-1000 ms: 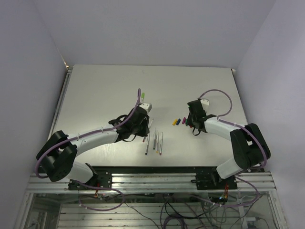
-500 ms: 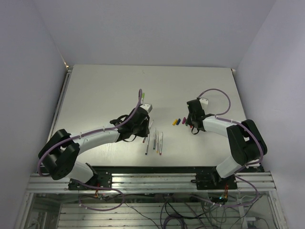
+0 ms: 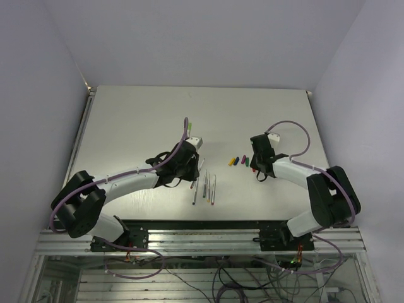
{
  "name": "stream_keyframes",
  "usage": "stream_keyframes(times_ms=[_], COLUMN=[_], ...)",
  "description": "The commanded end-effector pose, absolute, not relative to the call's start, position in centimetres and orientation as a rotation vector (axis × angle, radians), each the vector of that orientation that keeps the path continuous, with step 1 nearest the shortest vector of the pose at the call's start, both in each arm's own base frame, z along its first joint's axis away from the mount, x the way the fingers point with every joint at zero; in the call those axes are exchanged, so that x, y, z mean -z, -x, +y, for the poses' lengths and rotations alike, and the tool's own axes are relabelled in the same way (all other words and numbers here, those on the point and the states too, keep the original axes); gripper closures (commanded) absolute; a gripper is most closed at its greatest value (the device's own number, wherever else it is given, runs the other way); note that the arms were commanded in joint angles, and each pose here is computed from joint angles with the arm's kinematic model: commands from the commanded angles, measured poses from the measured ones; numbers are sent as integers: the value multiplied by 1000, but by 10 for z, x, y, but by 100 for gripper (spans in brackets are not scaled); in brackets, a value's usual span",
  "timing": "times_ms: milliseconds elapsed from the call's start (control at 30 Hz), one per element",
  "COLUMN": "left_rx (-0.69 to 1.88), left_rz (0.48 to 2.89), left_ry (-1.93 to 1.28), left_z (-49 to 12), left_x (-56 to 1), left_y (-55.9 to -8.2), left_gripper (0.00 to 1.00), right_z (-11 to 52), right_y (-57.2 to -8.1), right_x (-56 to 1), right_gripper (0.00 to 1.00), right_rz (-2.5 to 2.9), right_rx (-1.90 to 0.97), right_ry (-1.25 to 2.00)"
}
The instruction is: Insert the pens into the pen caps
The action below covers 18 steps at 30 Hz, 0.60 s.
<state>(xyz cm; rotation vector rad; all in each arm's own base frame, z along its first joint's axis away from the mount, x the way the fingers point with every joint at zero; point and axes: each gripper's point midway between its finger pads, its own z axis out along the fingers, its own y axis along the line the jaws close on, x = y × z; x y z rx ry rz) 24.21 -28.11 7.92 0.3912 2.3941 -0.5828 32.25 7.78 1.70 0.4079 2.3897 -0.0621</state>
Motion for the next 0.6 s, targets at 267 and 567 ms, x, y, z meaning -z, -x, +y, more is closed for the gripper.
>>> stream_keyframes(times_ms=[267, 567], left_rx=[818, 1087], left_rz=[2159, 1916], left_ry=[-514, -554], left_z=[-318, -349], left_x=[-128, -181], left_y=[-251, -238], left_gripper=[93, 93], right_z=[86, 118], right_y=[-340, -336], right_x=[-139, -220], right_gripper=[100, 100], right_rz=[2014, 1634], right_rx=[-172, -508], right_ry=[-338, -224])
